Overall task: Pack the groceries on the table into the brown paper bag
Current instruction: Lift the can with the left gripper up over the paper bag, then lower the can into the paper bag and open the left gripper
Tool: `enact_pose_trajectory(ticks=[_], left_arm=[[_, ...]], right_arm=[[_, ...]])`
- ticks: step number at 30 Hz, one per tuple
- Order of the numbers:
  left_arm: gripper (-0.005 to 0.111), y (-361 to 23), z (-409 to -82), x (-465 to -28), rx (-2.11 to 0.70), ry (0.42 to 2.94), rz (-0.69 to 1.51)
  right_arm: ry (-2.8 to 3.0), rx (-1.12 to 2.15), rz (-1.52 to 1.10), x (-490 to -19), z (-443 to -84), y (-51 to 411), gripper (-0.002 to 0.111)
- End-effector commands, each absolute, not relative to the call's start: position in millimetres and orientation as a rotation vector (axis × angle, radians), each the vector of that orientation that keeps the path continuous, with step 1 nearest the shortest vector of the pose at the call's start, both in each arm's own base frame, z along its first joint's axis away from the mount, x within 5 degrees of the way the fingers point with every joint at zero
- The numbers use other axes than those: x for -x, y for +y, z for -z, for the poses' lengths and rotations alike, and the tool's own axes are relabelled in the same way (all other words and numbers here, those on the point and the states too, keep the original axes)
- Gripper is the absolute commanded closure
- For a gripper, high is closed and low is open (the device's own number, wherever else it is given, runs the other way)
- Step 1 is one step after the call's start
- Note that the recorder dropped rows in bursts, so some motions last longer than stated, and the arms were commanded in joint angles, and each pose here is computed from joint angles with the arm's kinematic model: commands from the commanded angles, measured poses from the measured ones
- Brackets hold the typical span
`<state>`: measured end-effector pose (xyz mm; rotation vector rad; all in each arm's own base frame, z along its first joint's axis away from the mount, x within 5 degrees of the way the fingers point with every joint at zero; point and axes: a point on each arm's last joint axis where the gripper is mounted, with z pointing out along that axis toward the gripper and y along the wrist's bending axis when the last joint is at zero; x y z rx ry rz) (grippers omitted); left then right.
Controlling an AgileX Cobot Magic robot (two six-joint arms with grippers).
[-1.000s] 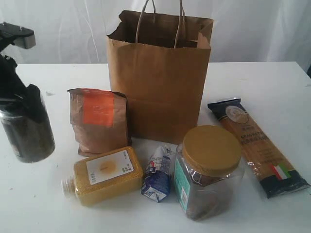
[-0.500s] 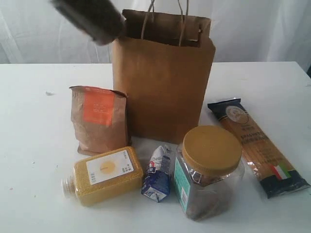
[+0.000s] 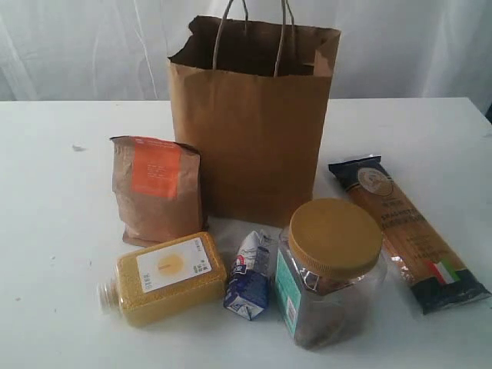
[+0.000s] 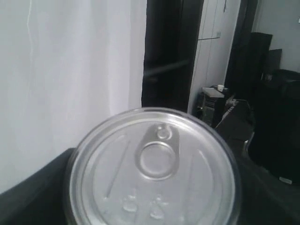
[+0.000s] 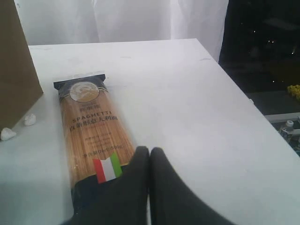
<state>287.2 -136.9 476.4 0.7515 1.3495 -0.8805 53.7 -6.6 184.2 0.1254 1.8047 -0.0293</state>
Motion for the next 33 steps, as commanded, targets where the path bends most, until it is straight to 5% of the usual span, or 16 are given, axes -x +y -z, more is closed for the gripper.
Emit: enact_pose_trajectory(ticks=[1,13,27,33], left_arm=[[0.107,-150.3,-474.1,-293.0,-0.773,1.269,0.976],[0.107,-194.5,-448.0,-302.5,-0.961,1.171,0.791],[0.107,-174.1,-500.6,-256.4,-0.881,1.038,0.754],[0.107,-179.0,-475.6,-286.8,-0.882,1.161,0.617]], right_arm=[[1.795,-0.117,0.036,-53.8,-184.7,-6.6,0.108],[1.795,-0.117,0.036,-53.8,-184.7,-6.6,0.108],[1.795,-0.117,0.036,-53.8,-184.7,-6.6,0.108],[1.795,-0.117,0.036,-53.8,-184.7,-6.6,0.108]])
